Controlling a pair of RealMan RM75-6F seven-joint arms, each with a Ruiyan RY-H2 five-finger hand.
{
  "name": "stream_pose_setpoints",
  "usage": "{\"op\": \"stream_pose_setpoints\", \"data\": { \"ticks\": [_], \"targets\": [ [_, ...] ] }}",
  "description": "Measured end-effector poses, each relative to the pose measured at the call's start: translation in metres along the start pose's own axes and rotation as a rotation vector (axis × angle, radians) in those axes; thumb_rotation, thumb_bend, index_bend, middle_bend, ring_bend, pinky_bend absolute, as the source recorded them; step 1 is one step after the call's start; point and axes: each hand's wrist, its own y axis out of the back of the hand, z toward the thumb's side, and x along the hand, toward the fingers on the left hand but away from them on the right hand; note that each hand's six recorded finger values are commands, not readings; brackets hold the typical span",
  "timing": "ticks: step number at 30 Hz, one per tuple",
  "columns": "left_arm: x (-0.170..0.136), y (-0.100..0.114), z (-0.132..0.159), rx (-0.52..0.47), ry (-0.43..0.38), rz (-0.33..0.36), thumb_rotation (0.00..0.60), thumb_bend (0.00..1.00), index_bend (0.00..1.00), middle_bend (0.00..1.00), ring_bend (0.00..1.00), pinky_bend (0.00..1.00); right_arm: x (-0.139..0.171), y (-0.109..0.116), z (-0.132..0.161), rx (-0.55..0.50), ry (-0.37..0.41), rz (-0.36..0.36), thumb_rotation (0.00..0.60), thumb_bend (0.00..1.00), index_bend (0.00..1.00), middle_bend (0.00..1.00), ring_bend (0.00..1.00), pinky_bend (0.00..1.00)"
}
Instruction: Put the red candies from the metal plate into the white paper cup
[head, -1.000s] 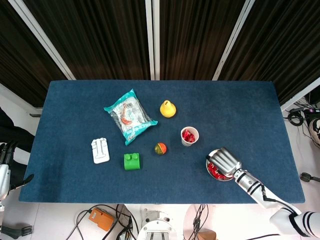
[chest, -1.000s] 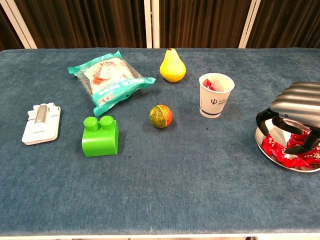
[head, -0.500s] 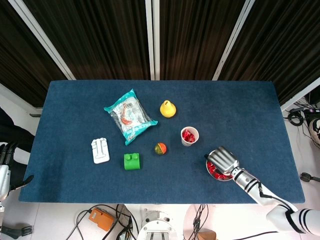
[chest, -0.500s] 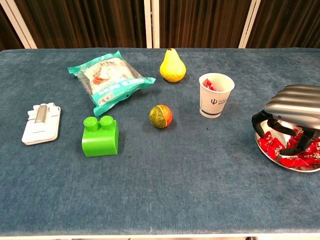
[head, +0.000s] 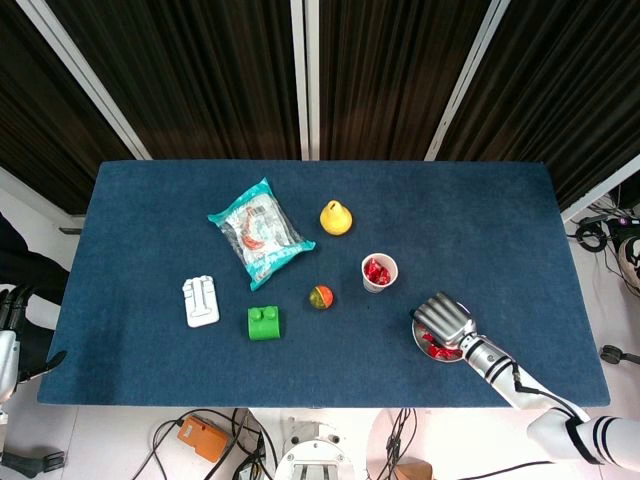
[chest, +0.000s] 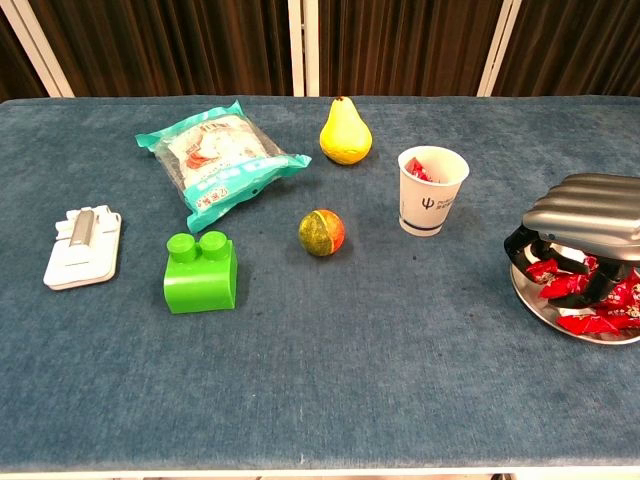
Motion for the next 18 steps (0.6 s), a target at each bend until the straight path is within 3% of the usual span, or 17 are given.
{"op": "stream_pose_setpoints", "data": {
  "ticks": [11, 18],
  "targets": [
    [0.001, 0.001, 0.001, 0.002, -0.006, 0.0, 0.6, 0.0, 0.0, 0.03, 0.0, 0.0, 0.007, 0.014, -0.007, -0.009, -0.022, -0.043, 0.6, 0.48, 0.67, 0.84, 1.0, 1.0],
    [0.004, 0.002, 0.005, 0.003, -0.019, 0.002, 0.6, 0.0, 0.0, 0.03, 0.0, 0.0, 0.001, 0.059, -0.014, -0.049, -0.042, -0.162, 0.6, 0.48, 0.67, 0.84, 1.0, 1.0]
  ]
}}
